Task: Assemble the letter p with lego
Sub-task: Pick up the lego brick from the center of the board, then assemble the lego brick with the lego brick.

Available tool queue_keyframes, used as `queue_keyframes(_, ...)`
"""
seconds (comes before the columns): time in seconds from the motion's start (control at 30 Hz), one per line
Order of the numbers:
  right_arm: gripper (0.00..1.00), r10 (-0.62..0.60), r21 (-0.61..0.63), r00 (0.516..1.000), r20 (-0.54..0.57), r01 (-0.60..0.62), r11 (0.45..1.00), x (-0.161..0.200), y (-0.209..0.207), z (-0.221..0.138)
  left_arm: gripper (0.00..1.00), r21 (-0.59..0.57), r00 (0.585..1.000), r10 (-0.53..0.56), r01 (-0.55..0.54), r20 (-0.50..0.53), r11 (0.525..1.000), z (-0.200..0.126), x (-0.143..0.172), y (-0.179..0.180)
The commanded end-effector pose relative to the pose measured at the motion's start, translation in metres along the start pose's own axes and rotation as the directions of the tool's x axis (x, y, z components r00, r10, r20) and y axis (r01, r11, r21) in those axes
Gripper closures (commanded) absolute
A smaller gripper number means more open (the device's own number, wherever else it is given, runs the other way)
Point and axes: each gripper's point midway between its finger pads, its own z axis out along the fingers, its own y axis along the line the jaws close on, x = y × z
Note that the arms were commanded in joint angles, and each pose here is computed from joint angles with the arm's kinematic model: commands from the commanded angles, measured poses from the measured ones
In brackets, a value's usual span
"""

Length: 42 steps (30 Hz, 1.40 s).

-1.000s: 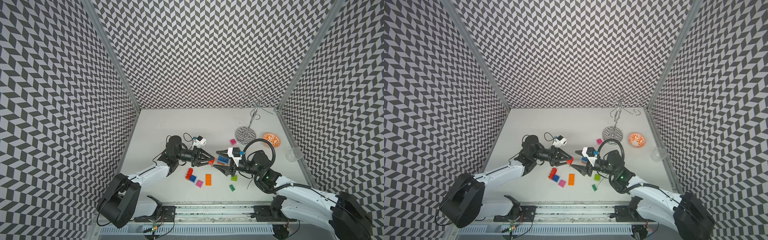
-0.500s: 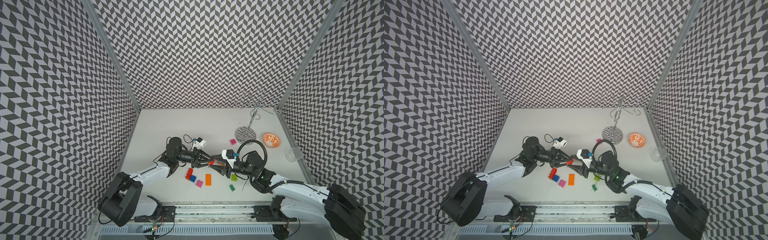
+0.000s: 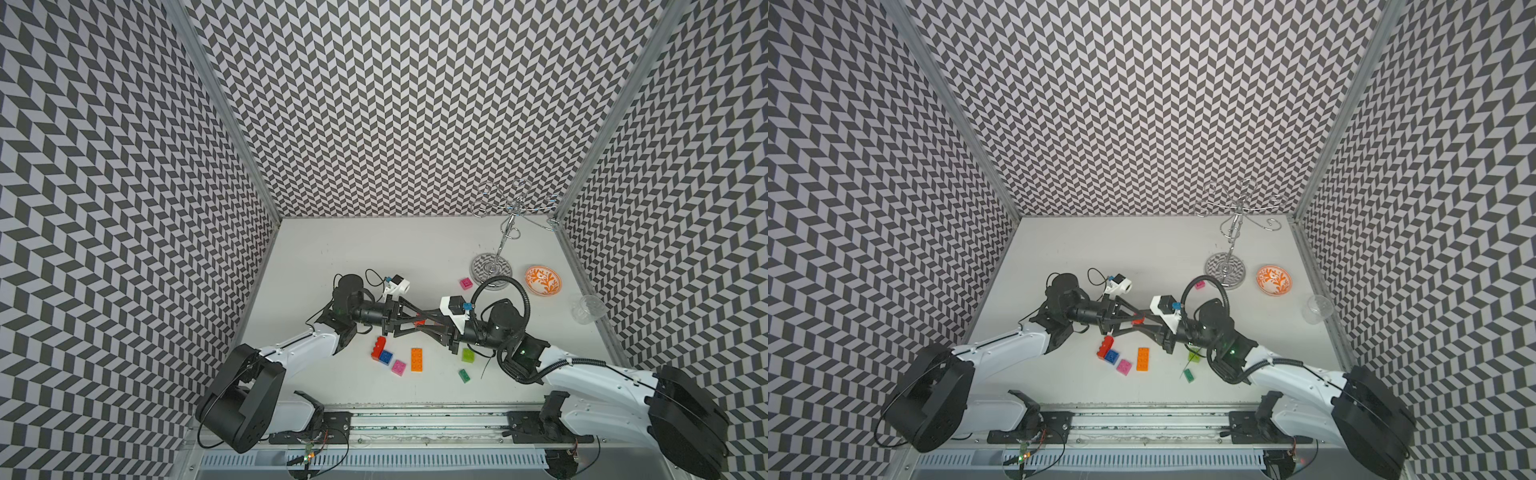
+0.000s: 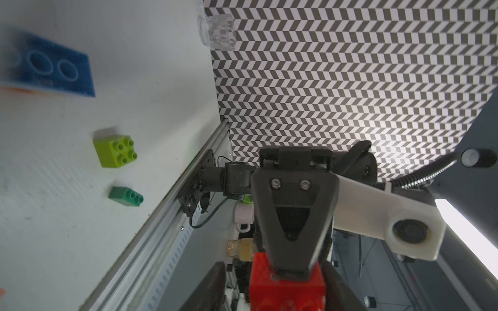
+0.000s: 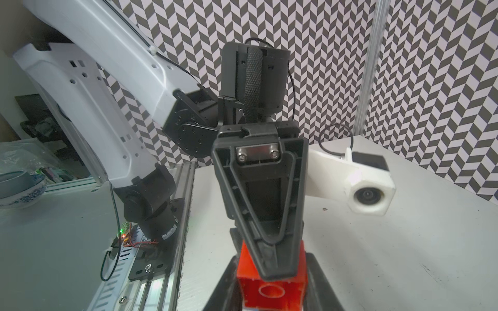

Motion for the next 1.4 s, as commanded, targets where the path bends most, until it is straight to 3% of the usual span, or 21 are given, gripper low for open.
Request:
queue_keyframes(0.0,0.96,-0.001,0.07,1.0,0.001,0.001,0.998,-0.018,-0.011,0.0,0.13,-0.078,0.992,0.098,-0.092,0.083,0.993,-0.013,-0.018,-0.001)
queue_keyframes(0.03,0.98,0.017,0.104,1.0,-0.024,-0.014,0.994,-0.014,-0.017,0.0,0.03,-0.123,0.985,0.122,-0.107,0.12,0.987,-0.02,-0.026,0.003)
queue_keyframes(0.07,0.99,0.025,0.123,0.999,-0.048,-0.019,0.992,-0.012,-0.021,0.0,0.0,-0.186,0.972,0.152,-0.118,0.179,0.975,-0.03,-0.037,0.01)
queue_keyframes(0.17,1.0,0.066,0.205,0.984,-0.163,-0.032,0.978,0.002,-0.036,0.001,0.0,-0.359,0.906,0.277,-0.155,0.32,0.92,-0.061,-0.061,0.023)
queue_keyframes(0.23,1.0,0.097,0.247,0.954,-0.285,-0.024,0.969,0.018,-0.045,0.001,0.0,-0.443,0.839,0.362,-0.166,0.406,0.881,-0.078,-0.07,0.029)
queue_keyframes(0.33,1.0,0.129,0.31,0.903,-0.411,0.005,0.951,0.027,-0.06,0.0,0.0,-0.463,0.74,0.409,-0.148,0.535,0.874,-0.097,-0.069,0.041)
queue_keyframes(0.43,1.0,0.147,0.318,0.827,-0.543,0.04,0.947,0.04,-0.067,-0.001,0.0,-0.45,0.605,0.458,-0.177,0.651,0.875,-0.115,-0.064,0.041)
queue_keyframes(0.53,1.0,0.169,0.32,0.72,-0.673,0.078,0.944,0.055,-0.075,-0.002,0.0,-0.544,0.47,0.557,-0.178,0.685,0.82,-0.133,-0.067,0.042)
queue_keyframes(0.63,1.0,0.183,0.302,0.594,-0.783,0.107,0.947,0.076,-0.083,-0.006,0.0,-0.633,0.383,0.642,-0.167,0.665,0.756,-0.146,-0.068,0.043)
queue_keyframes(0.73,1.0,0.184,0.288,0.52,-0.834,0.125,0.949,0.086,-0.089,-0.009,0.0,-0.693,0.325,0.701,-0.162,0.635,0.703,-0.156,-0.064,0.052)
queue_keyframes(0.83,1.0,0.154,0.246,0.48,-0.863,0.135,0.96,0.09,-0.092,-0.01,0.0,-0.717,0.306,0.715,-0.127,0.629,0.685,-0.164,-0.061,0.06)
queue_keyframes(0.93,1.0,0.142,0.217,0.414,-0.899,0.14,0.966,0.101,-0.096,-0.016,0.0,-0.742,0.304,0.736,-0.122,0.604,0.659,-0.166,-0.062,0.056)
queue_keyframes(1.1,1.0,0.146,0.181,0.294,-0.945,0.095,0.979,0.125,-0.099,-0.027,0.0,-0.745,0.297,0.741,-0.123,0.602,0.655,-0.167,-0.06,0.056)
queue_keyframes(1.37,1.0,0.133,0.152,0.219,-0.966,0.07,0.986,0.144,-0.101,-0.031,0.0,-0.749,0.306,0.743,-0.122,0.595,0.651,-0.166,-0.062,0.058)
